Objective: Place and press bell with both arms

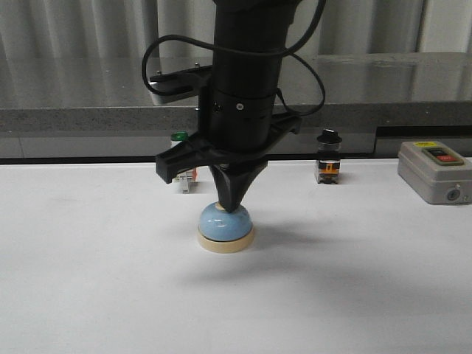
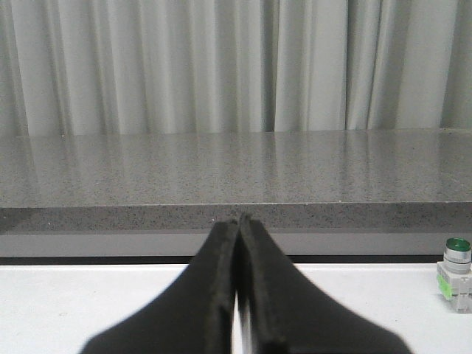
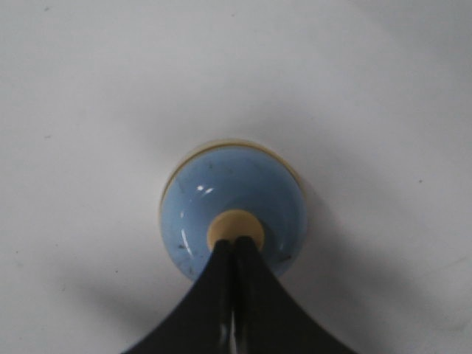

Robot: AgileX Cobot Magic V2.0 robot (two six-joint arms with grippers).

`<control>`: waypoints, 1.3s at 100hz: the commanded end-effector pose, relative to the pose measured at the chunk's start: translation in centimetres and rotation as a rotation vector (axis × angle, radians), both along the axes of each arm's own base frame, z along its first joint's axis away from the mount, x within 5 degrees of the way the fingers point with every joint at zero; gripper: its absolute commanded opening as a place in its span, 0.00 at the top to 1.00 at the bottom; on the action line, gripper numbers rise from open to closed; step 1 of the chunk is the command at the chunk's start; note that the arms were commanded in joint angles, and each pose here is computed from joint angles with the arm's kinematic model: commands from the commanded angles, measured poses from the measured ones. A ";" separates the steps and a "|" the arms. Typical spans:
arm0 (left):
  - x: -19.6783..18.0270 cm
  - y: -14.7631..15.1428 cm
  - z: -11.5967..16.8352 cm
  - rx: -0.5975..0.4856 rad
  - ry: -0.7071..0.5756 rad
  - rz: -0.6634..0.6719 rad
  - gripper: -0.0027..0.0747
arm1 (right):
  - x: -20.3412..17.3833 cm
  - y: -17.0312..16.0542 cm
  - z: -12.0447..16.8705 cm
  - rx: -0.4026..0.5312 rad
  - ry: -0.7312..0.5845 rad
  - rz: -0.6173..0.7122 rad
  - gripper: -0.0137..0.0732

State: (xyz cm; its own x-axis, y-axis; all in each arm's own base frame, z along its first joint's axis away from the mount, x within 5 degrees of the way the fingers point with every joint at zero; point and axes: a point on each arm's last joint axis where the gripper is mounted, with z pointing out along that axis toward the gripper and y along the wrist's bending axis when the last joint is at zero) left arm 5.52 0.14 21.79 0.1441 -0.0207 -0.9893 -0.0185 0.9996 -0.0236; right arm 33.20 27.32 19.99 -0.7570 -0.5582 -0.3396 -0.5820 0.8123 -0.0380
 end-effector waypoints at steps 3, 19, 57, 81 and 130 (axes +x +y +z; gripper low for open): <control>-0.4 0.1 0.2 -0.001 -0.099 0.010 0.99 | 0.0 -0.9 5.6 0.094 -0.123 -0.011 0.91; -0.4 0.1 0.2 -0.001 -0.099 0.010 0.99 | 0.3 -3.7 8.5 0.115 -0.159 -0.071 0.91; -0.4 0.1 0.2 -0.001 -0.099 0.010 0.99 | 0.8 -14.8 11.4 0.103 -0.167 -0.359 0.91; -0.4 0.1 0.2 -0.001 -0.099 0.010 0.99 | -1.0 -22.1 11.5 0.082 -0.167 -0.548 0.91; -0.4 0.1 0.2 -0.001 -0.099 0.010 0.99 | -9.9 -27.2 11.0 0.109 -0.240 -0.696 0.91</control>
